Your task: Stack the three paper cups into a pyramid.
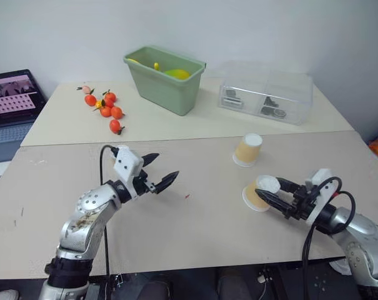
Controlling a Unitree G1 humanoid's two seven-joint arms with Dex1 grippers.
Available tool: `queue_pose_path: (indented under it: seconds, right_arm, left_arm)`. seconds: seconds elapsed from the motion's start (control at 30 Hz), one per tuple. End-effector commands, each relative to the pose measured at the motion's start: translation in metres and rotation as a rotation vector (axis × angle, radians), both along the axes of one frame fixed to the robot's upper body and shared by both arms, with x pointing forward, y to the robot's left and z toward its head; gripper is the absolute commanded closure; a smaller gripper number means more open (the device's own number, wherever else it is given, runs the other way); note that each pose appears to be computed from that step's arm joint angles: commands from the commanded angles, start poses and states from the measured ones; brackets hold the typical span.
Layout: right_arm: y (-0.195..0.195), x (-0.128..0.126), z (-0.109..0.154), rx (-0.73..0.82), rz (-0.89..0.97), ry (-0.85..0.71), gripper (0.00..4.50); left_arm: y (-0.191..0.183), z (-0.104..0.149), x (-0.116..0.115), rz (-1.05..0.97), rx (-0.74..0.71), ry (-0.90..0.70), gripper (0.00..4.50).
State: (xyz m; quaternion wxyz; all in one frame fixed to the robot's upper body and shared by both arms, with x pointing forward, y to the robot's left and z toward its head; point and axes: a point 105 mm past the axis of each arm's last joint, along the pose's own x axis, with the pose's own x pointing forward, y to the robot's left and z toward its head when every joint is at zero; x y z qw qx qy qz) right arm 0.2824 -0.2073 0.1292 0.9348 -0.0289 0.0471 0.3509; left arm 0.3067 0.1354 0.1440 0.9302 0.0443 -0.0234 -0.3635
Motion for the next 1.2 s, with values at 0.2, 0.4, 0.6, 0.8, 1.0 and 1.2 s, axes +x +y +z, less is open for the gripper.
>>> queue_pose_path:
  seconds: [0.2,0.4,0.6,0.8,1.0,1.2]
  right_arm:
    - [0.051,0.028,0.057,0.164,0.195,-0.133,1.75]
    - [0.110,0.029,0.057,0.162,0.453,-0.087,1.75]
    - [0.152,0.032,0.052,0.104,0.625,-0.086,1.75]
    - [0.188,0.047,0.052,0.045,0.705,-0.134,1.75]
    - [0.204,0.052,0.048,-0.004,0.761,-0.144,1.75]
    - [0.199,0.072,0.031,-0.057,0.687,-0.135,0.76]
  left_arm:
    - [0.037,0.004,-0.006,0.192,0.042,-0.090,0.00]
    - [0.047,0.004,-0.014,0.284,0.024,-0.114,0.00]
    - [0.059,0.005,-0.018,0.372,-0.005,-0.126,0.00]
    - [0.061,0.005,-0.020,0.403,-0.016,-0.125,0.00]
    - [0.058,0.006,-0.021,0.423,-0.043,-0.131,0.00]
    - [0.058,0.004,-0.022,0.436,-0.053,-0.129,0.00]
